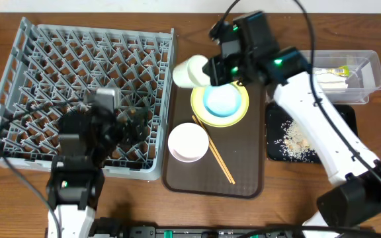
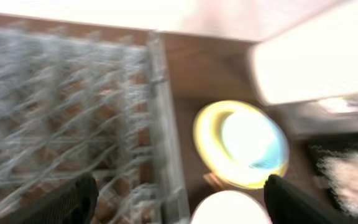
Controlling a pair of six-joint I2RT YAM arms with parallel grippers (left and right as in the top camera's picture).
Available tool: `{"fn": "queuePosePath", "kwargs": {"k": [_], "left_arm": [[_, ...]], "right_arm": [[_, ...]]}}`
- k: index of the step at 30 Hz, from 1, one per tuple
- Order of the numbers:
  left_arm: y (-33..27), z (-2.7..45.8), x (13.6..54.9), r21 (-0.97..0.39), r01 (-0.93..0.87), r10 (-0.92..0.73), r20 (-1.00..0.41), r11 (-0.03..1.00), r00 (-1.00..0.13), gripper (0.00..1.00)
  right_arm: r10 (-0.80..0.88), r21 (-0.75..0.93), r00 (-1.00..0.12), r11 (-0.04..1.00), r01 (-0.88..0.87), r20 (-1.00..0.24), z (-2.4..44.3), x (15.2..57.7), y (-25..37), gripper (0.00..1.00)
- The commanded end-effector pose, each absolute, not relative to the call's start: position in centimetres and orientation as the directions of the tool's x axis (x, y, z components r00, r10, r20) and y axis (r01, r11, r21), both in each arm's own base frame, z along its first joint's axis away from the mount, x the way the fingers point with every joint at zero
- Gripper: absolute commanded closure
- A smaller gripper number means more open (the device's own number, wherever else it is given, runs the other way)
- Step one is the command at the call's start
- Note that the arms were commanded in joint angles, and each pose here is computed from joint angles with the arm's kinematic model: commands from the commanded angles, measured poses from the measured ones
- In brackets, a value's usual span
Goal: Sort waste into correct bins and load items into the dishwasher
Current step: 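Grasp the pink cup with the right gripper and lift it, then hand the pink cup from the right gripper to the left gripper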
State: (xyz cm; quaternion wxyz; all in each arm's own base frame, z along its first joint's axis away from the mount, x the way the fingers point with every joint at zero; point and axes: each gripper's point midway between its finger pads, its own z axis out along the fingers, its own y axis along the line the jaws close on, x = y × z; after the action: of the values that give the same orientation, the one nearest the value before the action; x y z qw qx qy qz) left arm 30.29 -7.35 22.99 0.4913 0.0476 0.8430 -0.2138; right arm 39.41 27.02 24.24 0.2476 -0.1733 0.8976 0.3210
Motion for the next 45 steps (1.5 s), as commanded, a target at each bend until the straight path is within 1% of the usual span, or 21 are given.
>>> {"fn": "queuePosePath", "kwargs": {"k": [1, 3, 6, 8, 13, 15, 17, 20, 23, 25, 27, 28, 40, 45], "left_arm": [[-12.1, 25.3, 29.6, -0.448, 0.535, -0.135, -0.841, 0.717, -0.524, 0.12], [-13.4, 26.3, 29.5, -0.468, 0.617, -0.132, -0.85, 0.633, -0.51, 0.12], [-15.0, 27.8, 28.9, -0.446, 0.737, -0.106, -0.881, 0.508, -0.46, 0.12], [-15.7, 28.6, 28.7, -0.429, 0.79, -0.099, -0.897, 0.439, -0.432, 0.12], [-16.2, 29.6, 28.7, -0.41, 0.83, -0.106, -0.91, 0.378, -0.401, 0.12], [-16.3, 30.0, 28.6, -0.397, 0.841, -0.107, -0.917, 0.367, -0.385, 0.12], [-16.4, 30.7, 28.3, -0.358, 0.868, -0.102, -0.933, 0.344, -0.345, 0.12], [-16.6, 31.8, 27.9, -0.319, 0.893, -0.105, -0.948, 0.317, -0.301, 0.12], [-16.6, 32.6, 27.8, -0.276, 0.909, -0.108, -0.961, 0.311, -0.255, 0.13], [-16.6, 32.7, 27.8, -0.271, 0.911, -0.109, -0.962, 0.311, -0.249, 0.13], [-16.6, 32.7, 27.8, -0.27, 0.911, -0.11, -0.963, 0.311, -0.248, 0.17], [-16.6, 32.8, 27.8, -0.268, 0.912, -0.11, -0.963, 0.311, -0.245, 0.2], [-16.6, 33.2, 27.8, -0.24, 0.92, -0.11, -0.97, 0.311, -0.215, 0.21], [-16.6, 33.2, 27.8, -0.24, 0.92, -0.11, -0.97, 0.311, -0.216, 0.24]], "right_arm": [[-0.152, 0.648, -0.849, 0.583, -0.49, -0.506, 25.8, 37.8, 28.3, 0.99], [-0.161, 0.698, -0.853, 0.51, -0.503, -0.497, 26.7, 37.0, 28.7, 0.99], [-0.18, 0.746, -0.854, 0.422, -0.516, -0.489, 27.9, 35.9, 29.3, 0.99], [-0.203, 0.779, -0.849, 0.337, -0.528, -0.488, 28.9, 34.8, 30.0, 0.99], [-0.242, 0.826, -0.843, 0.197, -0.528, -0.481, 30.7, 32.8, 30.8, 0.99], [-0.251, 0.835, -0.842, 0.169, -0.524, -0.478, 31.0, 32.4, 30.9, 0.99], [-0.26, 0.841, -0.84, 0.147, -0.521, -0.475, 31.3, 32.0, 31.1, 0.99], [-0.275, 0.845, -0.836, 0.125, -0.52, -0.474, 31.5, 31.4, 31.5, 0.99], [-0.293, 0.845, -0.83, 0.111, -0.523, -0.475, 31.5, 30.7, 32.2, 0.99], [-0.297, 0.846, -0.829, 0.108, -0.523, -0.474, 31.5, 30.5, 32.3, 0.99], [-0.301, 0.846, -0.828, 0.106, -0.523, -0.474, 31.5, 30.4, 32.4, 0.99], [-0.302, 0.846, -0.827, 0.106, -0.523, -0.474, 31.5, 30.3, 32.5, 0.99], [-0.305, 0.853, -0.835, 0.113, -0.509, -0.458, 31.3, 30.2, 32.4, 0.99], [-0.306, 0.856, -0.839, 0.116, -0.503, -0.451, 31.3, 30.2, 32.3, 0.99]]}}
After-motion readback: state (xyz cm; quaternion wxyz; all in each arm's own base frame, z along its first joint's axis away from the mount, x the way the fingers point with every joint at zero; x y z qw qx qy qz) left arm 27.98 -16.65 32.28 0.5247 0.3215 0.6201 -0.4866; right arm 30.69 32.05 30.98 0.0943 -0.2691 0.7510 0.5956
